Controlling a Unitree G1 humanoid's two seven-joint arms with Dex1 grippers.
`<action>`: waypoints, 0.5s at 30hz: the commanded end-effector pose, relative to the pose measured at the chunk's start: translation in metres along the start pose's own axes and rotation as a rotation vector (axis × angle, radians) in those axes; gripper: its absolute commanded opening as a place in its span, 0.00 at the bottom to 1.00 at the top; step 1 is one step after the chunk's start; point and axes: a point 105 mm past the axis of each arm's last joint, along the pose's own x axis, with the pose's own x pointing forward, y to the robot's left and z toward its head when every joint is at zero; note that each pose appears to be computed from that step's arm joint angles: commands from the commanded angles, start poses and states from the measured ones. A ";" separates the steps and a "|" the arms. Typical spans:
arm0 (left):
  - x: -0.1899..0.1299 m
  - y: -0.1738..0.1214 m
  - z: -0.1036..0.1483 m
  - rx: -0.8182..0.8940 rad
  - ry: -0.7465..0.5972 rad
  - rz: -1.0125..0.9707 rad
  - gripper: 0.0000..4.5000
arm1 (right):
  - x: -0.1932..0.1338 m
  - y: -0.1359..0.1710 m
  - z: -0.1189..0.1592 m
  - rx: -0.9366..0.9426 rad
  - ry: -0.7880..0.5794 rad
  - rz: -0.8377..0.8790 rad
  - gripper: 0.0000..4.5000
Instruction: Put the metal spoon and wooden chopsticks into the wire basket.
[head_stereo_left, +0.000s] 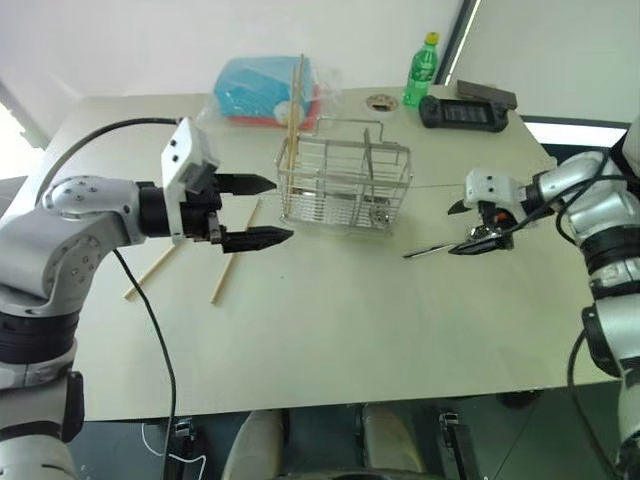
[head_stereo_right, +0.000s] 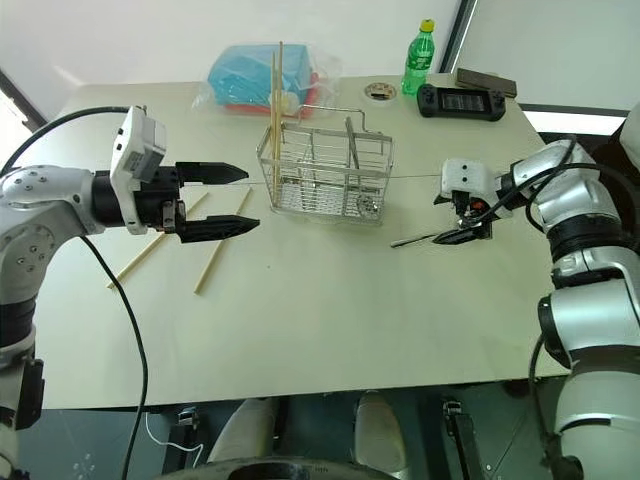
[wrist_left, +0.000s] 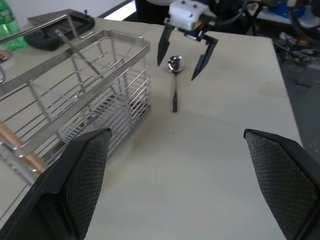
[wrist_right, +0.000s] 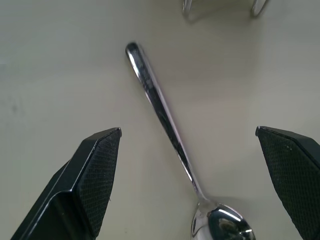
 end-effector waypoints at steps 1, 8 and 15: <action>0.000 -0.008 0.010 0.036 0.002 -0.043 0.99 | -0.005 -0.009 -0.002 -0.032 0.053 -0.046 1.00; -0.001 -0.018 0.009 0.020 0.030 -0.096 0.99 | 0.006 -0.014 0.001 -0.028 0.068 -0.072 1.00; -0.001 -0.021 0.008 0.028 0.057 -0.117 0.99 | 0.013 -0.014 -0.002 -0.009 0.095 -0.074 1.00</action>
